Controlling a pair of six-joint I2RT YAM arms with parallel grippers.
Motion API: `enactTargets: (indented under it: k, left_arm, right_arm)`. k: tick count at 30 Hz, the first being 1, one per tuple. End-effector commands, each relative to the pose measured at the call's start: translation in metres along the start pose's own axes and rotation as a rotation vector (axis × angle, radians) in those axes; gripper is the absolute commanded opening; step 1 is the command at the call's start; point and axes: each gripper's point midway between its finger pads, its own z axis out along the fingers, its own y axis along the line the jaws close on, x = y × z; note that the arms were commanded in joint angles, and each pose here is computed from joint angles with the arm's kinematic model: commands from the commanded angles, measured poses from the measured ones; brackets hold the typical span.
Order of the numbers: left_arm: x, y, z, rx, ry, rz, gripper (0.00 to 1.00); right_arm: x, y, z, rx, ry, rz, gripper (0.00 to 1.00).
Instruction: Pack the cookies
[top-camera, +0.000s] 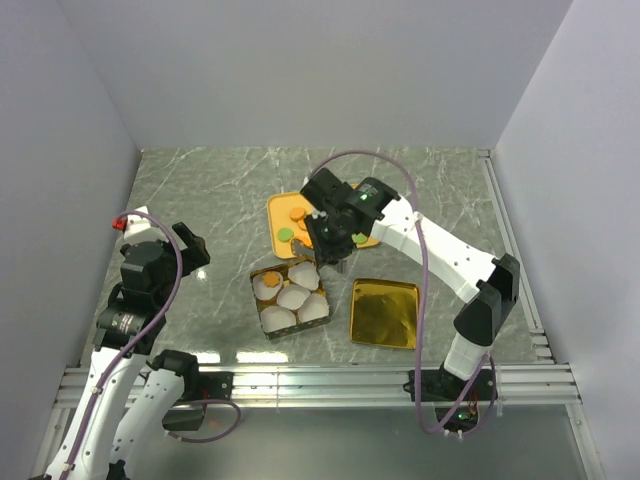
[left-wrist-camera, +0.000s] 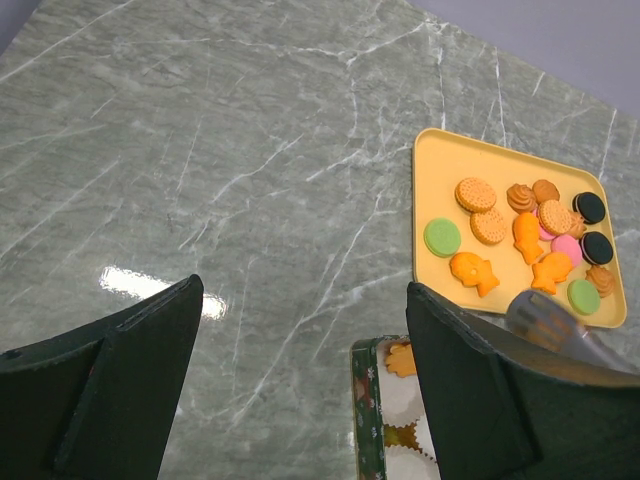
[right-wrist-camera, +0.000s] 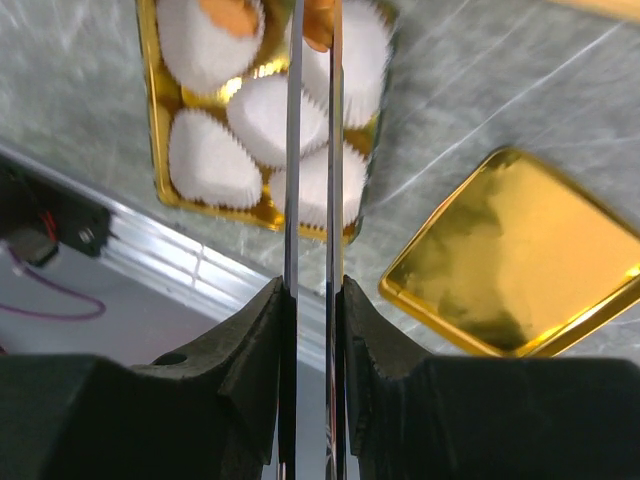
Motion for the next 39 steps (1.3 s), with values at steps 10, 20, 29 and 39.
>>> enactTargets:
  k: [10, 20, 29, 39]
  left_arm:
    - [-0.006, -0.004, 0.002, 0.016, -0.022, -0.005, 0.88]
    - [-0.007, -0.002, 0.002, 0.01, -0.025, -0.008, 0.88]
    - [-0.008, -0.001, 0.0, 0.007, -0.031, -0.012, 0.88]
    - [-0.009, -0.001, 0.0, 0.005, -0.034, -0.014, 0.88]
  right_arm:
    - [0.022, 0.008, -0.003, -0.032, -0.014, -0.045, 0.28]
    - [0.021, 0.001, 0.003, 0.009, -0.01, -0.06, 0.37]
    - [0.019, -0.004, 0.003, 0.037, -0.02, -0.062, 0.42]
    - [0.006, -0.002, -0.012, 0.044, -0.065, -0.067, 0.42]
